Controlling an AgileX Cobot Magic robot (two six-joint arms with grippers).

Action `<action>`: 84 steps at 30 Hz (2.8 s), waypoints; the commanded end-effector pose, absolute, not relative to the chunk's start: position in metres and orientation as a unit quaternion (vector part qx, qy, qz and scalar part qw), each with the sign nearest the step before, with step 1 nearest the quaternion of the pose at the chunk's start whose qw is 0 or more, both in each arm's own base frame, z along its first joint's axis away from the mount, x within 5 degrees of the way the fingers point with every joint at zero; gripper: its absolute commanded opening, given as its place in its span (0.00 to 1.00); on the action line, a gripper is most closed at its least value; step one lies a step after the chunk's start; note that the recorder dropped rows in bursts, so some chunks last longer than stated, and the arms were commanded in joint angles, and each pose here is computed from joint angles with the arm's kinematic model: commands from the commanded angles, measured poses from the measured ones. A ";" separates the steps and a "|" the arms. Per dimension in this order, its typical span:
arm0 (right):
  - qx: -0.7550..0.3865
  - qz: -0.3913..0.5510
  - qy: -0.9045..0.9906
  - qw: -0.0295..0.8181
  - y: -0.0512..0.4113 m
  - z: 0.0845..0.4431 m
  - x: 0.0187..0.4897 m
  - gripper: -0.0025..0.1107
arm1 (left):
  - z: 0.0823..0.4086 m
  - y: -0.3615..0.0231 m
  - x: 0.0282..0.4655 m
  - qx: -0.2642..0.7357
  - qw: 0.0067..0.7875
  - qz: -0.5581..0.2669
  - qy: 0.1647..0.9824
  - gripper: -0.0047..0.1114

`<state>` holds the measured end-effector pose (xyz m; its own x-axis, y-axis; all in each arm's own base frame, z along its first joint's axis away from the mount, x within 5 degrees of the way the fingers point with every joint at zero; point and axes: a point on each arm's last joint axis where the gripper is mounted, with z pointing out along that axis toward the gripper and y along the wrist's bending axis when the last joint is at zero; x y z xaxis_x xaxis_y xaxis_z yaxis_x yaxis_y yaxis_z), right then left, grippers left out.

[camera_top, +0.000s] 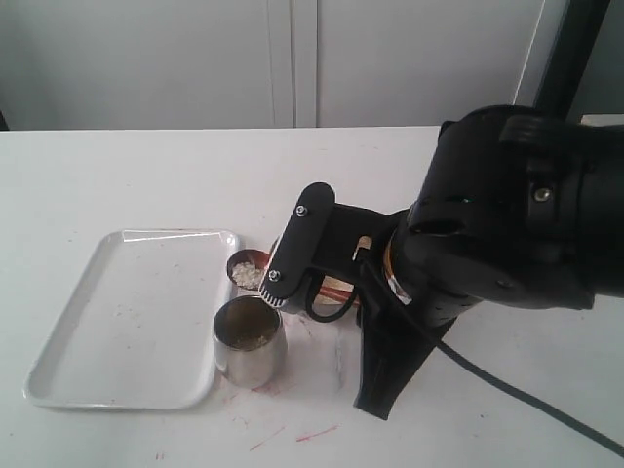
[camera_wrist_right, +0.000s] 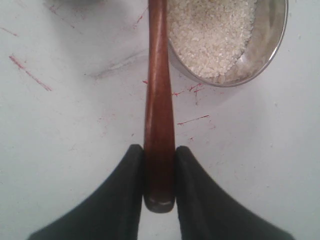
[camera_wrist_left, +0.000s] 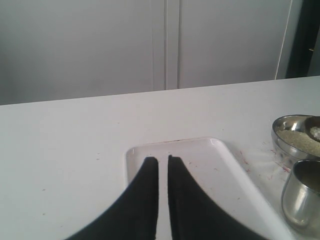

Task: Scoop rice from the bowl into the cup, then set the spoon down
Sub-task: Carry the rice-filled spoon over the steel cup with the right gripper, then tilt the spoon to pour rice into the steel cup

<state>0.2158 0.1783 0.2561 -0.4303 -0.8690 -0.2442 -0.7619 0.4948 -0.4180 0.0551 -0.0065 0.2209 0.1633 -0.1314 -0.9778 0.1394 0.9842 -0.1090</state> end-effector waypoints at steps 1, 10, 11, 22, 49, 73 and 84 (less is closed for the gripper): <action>-0.508 -0.135 0.824 0.214 0.176 0.258 0.213 0.02 | 0.223 -0.006 0.054 0.002 0.766 -0.092 0.636 0.16; -0.526 -0.161 0.810 0.206 0.172 0.259 0.215 0.02 | 0.223 -0.006 0.054 0.002 0.766 -0.092 0.636 0.16; -0.527 -0.164 0.808 0.207 0.172 0.259 0.215 0.02 | 0.223 -0.006 0.054 0.002 0.766 -0.092 0.636 0.16; -0.541 -0.173 0.796 0.212 0.172 0.260 0.217 0.02 | 0.223 -0.006 0.054 0.002 0.766 -0.092 0.636 0.16; -0.568 -0.227 0.757 0.229 0.179 0.265 0.213 0.02 | 0.223 -0.006 0.054 0.002 0.766 -0.092 0.636 0.16; -0.581 -0.258 0.738 0.228 0.188 0.262 0.209 0.02 | 0.223 -0.006 0.054 0.002 0.766 -0.092 0.636 0.16; -0.578 -0.266 0.738 0.225 0.186 0.262 0.210 0.02 | 0.223 -0.006 0.054 0.002 0.766 -0.092 0.636 0.16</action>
